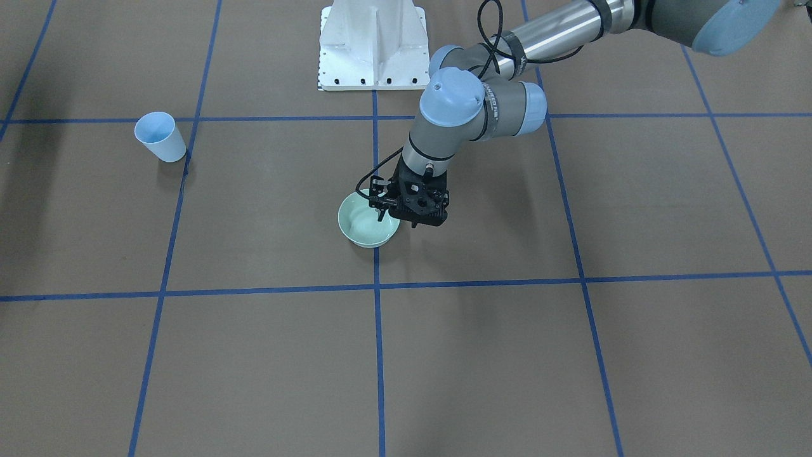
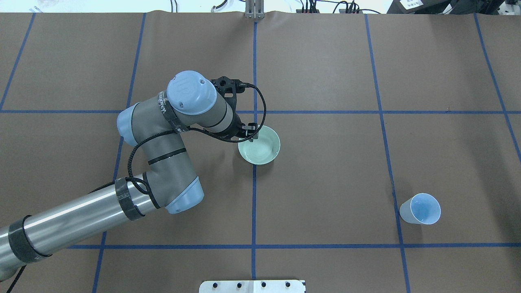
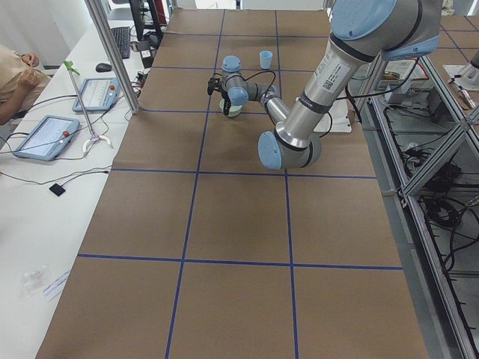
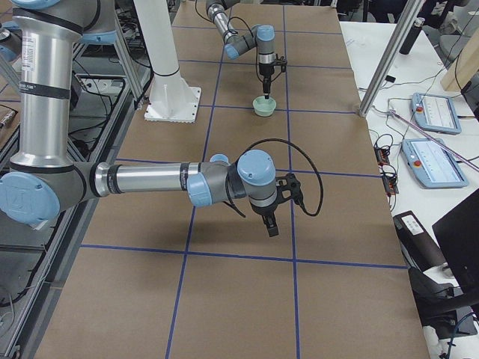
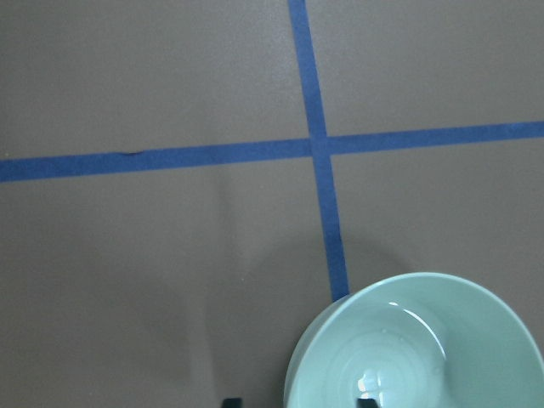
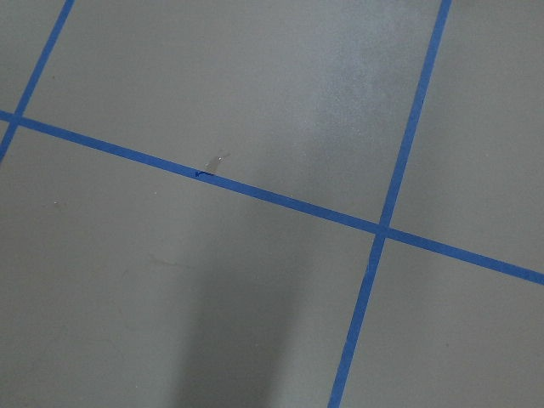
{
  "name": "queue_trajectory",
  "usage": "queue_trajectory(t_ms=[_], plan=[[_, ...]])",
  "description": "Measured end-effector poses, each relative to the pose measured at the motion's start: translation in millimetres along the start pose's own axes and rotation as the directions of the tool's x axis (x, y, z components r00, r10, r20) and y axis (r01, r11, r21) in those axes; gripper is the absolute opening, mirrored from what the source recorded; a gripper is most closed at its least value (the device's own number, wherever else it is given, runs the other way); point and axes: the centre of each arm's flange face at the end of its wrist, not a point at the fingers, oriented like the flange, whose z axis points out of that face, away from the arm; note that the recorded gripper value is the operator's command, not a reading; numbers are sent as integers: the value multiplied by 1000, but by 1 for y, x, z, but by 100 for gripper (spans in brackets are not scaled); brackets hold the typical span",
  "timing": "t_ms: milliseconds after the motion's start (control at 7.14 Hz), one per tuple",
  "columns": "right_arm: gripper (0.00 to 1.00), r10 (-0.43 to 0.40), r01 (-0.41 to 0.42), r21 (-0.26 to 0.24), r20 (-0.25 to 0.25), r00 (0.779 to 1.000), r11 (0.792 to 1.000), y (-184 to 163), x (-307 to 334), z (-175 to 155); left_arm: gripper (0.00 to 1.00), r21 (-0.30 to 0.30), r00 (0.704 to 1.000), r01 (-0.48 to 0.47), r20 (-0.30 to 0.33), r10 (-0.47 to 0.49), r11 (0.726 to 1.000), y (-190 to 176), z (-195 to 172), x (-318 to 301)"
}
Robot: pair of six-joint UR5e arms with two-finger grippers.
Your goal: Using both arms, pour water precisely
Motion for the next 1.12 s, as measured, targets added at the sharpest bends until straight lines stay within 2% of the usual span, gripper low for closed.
queue_trajectory(t_ms=[140,420,840,1120], plan=[[100,-13,13,10,19,1000,1000,-2,-5,-1,100,-10,1000,-3,5,3,1000,-11,-30,-9],[100,-9,7,23,112,994,1000,-2,-21,-3,100,-34,993,-107,48,109,994,-8,-100,-74],[100,95,-97,7,161,982,995,5,-95,-17,100,-87,949,-284,115,293,955,-23,-195,-265],[100,185,-193,34,169,968,981,21,-141,-4,100,-112,903,-381,168,395,918,-30,-247,-396]])
